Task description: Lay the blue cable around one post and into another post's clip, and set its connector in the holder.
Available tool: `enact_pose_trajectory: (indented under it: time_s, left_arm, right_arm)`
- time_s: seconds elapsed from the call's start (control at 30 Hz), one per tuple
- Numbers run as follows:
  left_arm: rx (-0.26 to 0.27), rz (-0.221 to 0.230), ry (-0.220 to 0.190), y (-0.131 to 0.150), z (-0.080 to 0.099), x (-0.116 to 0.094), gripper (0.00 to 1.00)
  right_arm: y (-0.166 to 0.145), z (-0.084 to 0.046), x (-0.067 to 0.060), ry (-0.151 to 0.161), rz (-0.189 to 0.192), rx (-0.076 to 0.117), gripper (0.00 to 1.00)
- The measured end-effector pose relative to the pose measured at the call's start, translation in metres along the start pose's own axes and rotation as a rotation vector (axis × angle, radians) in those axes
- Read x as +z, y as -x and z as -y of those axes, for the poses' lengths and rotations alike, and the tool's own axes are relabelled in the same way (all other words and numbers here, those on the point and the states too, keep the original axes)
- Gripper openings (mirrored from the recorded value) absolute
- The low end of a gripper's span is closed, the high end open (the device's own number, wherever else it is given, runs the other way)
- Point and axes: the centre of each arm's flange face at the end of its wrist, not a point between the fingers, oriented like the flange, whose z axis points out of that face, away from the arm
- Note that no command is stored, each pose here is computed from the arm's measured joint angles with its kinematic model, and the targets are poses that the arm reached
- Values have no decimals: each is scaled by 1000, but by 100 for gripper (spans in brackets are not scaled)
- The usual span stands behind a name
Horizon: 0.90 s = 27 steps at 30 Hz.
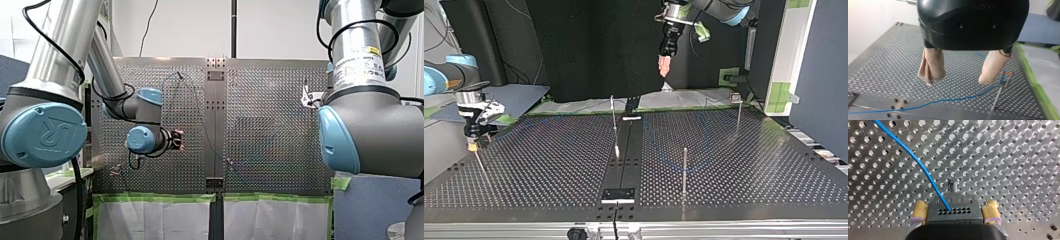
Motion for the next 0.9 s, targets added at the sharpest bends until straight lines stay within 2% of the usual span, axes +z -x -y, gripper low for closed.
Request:
enact_pose_trajectory:
  time_s: [0.57,0.9]
  left_arm:
    - [-45,174,-16,18,5,16,98]
    - [-49,192,-16,21,5,18,98]
  right_arm:
    - [0,0,0,1,3,1,100]
    - [1,0,0,1,4,0,100]
